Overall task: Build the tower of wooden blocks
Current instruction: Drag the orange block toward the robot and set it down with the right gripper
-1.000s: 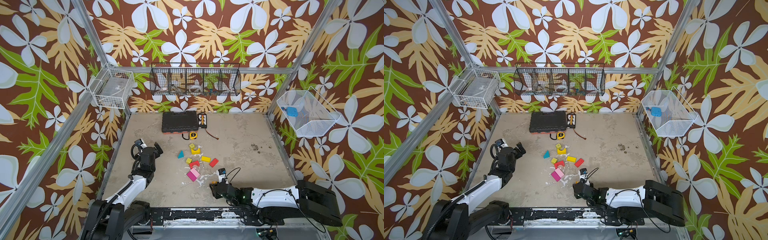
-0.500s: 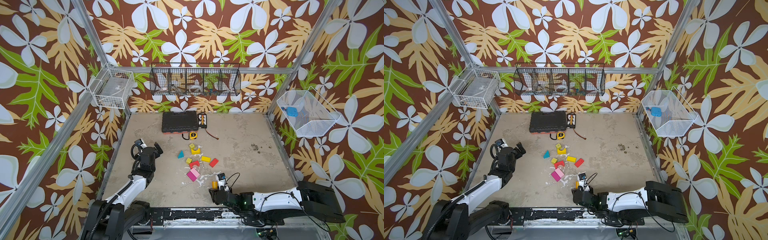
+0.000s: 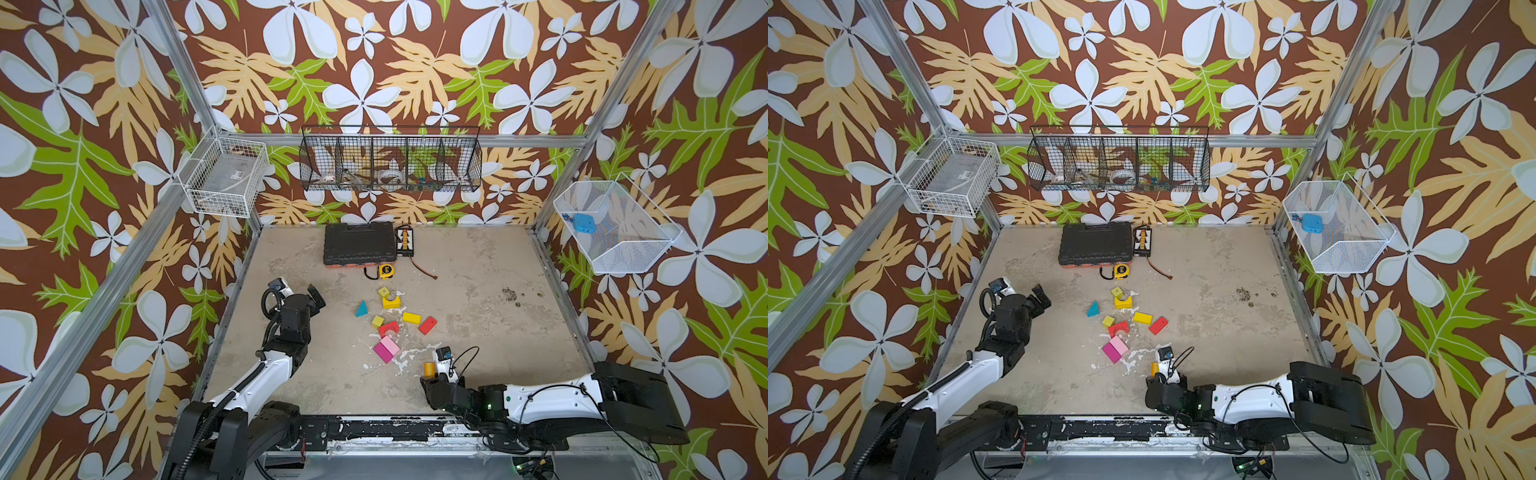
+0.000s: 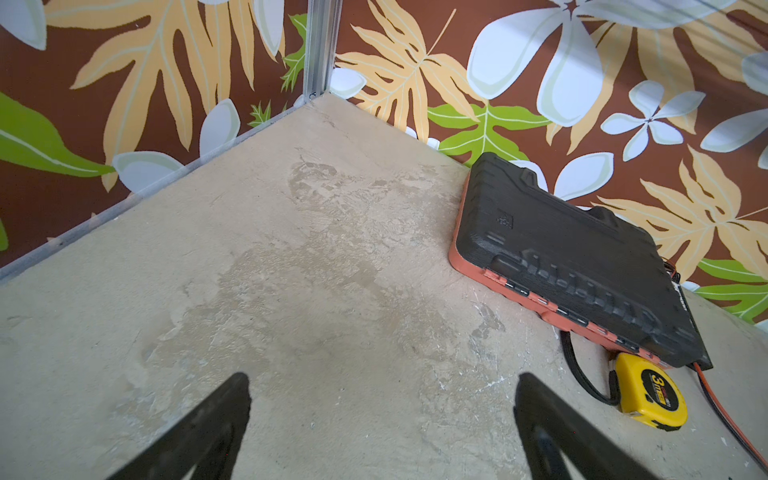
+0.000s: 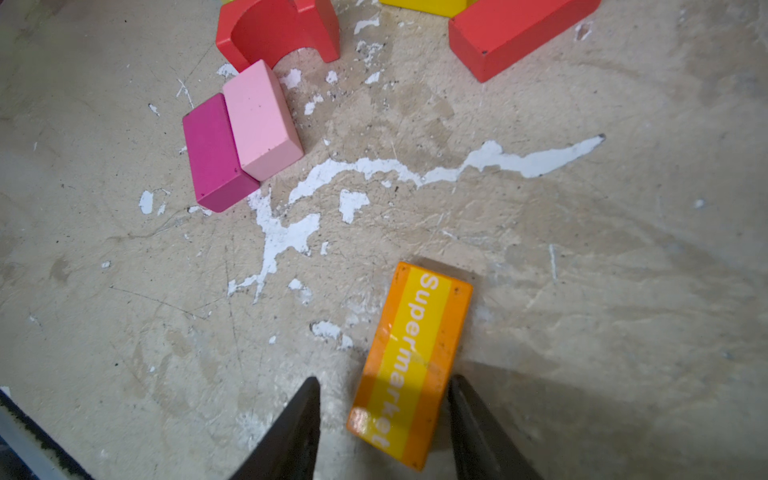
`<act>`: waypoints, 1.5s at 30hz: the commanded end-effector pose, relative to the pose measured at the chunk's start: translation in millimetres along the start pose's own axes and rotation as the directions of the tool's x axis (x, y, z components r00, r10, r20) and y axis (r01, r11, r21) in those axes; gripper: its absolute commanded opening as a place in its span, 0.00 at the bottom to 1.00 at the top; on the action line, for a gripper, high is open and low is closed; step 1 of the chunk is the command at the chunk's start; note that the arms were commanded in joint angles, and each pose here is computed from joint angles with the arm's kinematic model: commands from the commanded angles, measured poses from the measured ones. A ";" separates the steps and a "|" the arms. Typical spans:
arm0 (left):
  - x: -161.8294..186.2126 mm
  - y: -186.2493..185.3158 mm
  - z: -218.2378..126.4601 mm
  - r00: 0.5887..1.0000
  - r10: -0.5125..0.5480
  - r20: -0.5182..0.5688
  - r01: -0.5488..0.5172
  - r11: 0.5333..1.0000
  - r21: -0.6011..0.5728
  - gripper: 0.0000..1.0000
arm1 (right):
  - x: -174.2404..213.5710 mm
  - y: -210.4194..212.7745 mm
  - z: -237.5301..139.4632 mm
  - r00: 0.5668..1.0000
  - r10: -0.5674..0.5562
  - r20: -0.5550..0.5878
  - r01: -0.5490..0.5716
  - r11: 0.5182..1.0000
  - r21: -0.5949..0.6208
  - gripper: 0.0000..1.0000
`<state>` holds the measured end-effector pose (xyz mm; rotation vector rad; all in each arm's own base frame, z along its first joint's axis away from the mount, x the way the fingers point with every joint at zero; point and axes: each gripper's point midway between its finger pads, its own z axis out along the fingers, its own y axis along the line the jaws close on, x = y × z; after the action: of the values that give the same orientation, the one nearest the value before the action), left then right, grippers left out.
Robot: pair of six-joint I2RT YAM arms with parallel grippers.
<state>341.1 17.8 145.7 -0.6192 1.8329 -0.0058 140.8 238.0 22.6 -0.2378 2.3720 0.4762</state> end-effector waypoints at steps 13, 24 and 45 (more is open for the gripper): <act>-1.6 1.4 0.3 1.000 -0.011 0.008 0.011 1.000 -0.007 1.00 | 0.0 16.6 10.1 0.999 -0.048 -0.021 0.049 0.999 0.023 0.37; -1.8 1.2 0.3 1.000 -0.010 0.008 0.010 1.000 -0.006 1.00 | 2.0 30.4 17.6 0.996 -0.078 -0.036 0.080 0.996 0.027 0.35; -2.0 1.7 0.2 1.000 -0.011 0.009 0.011 1.000 -0.009 1.00 | 1.5 43.6 9.8 0.997 -0.081 -0.010 0.081 0.997 -0.014 0.54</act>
<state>340.8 18.3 145.4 -0.6212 1.8327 -0.0026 131.6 279.7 24.4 -0.3462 2.3698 0.4543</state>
